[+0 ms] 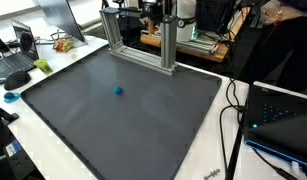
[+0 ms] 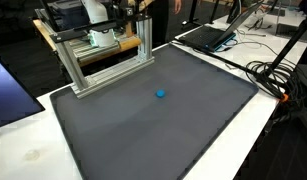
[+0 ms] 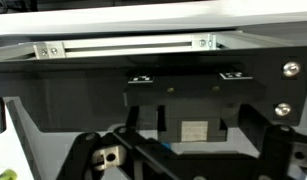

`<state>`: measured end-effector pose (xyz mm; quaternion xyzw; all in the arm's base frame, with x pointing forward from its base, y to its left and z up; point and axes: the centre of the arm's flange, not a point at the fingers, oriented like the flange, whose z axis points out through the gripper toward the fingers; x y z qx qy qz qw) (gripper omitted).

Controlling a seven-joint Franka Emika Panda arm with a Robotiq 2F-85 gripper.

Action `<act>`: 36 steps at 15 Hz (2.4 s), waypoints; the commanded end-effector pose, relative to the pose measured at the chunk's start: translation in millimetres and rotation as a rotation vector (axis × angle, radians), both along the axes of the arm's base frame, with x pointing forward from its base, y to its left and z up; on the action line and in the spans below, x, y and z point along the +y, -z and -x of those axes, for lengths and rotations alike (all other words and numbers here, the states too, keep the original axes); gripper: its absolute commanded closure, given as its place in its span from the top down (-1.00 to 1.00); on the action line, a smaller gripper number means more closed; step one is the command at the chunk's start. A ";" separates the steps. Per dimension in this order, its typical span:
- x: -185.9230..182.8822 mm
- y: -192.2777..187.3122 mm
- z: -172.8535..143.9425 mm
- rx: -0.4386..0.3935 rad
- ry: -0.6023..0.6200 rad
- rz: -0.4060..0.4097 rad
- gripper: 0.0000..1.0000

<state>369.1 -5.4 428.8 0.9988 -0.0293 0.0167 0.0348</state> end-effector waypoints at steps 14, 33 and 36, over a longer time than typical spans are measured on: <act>1.6 -6.3 8.8 0.041 -0.031 -0.011 1.00; -0.6 -15.6 -3.4 -0.037 -0.004 -0.068 -0.56; 2.4 -26.8 -18.7 -0.088 -0.008 -0.060 -0.56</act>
